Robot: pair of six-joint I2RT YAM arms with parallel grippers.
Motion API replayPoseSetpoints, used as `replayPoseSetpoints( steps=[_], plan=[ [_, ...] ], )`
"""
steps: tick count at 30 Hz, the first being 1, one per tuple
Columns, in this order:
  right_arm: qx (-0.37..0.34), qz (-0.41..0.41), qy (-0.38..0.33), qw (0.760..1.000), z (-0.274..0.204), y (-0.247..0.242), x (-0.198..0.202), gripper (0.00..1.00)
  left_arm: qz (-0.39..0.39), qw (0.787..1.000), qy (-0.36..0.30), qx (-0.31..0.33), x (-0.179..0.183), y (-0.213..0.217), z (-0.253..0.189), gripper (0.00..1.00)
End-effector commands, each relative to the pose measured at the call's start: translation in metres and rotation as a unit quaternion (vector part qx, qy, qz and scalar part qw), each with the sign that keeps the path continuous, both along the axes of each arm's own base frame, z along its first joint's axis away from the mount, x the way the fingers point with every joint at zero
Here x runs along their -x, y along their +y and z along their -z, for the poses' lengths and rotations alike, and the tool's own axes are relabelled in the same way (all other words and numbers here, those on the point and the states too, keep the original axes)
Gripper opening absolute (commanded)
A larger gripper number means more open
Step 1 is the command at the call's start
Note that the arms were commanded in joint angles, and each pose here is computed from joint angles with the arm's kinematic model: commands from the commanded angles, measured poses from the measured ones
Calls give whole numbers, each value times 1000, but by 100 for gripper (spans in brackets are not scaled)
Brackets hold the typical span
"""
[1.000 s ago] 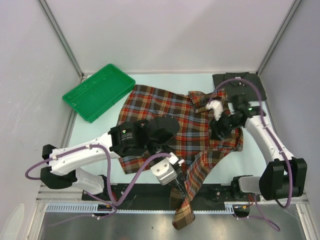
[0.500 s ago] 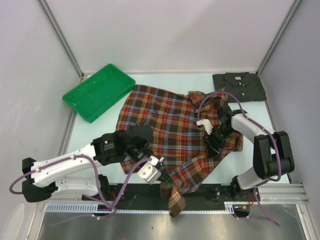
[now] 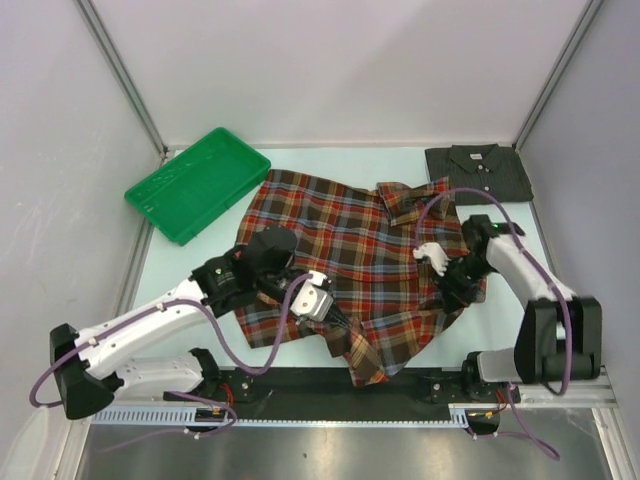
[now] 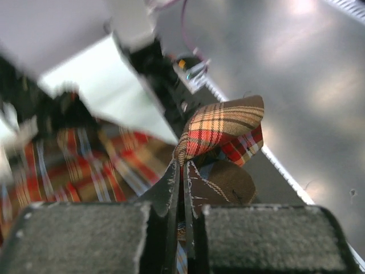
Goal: Fold and stack the long sleeve shirts
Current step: Flatten the shirt out
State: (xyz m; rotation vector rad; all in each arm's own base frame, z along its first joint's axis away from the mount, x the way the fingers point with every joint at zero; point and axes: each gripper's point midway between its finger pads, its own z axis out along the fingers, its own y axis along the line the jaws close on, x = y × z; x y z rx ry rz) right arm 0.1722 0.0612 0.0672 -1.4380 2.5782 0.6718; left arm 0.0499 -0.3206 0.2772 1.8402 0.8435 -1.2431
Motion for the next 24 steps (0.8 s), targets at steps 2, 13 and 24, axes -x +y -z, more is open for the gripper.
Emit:
replayPoseSetpoints(
  steps=[2,13,24],
  plan=[
    [32,-49,-18,998,-10,-37,39,1,-152,987,40,-43,-53,-7,45,5],
    [43,-6,-38,998,-19,-60,47,49,-124,977,88,-149,-65,-94,91,21],
    [8,30,-53,998,-29,-41,0,51,-122,916,-29,-380,-72,130,150,50]
  ],
)
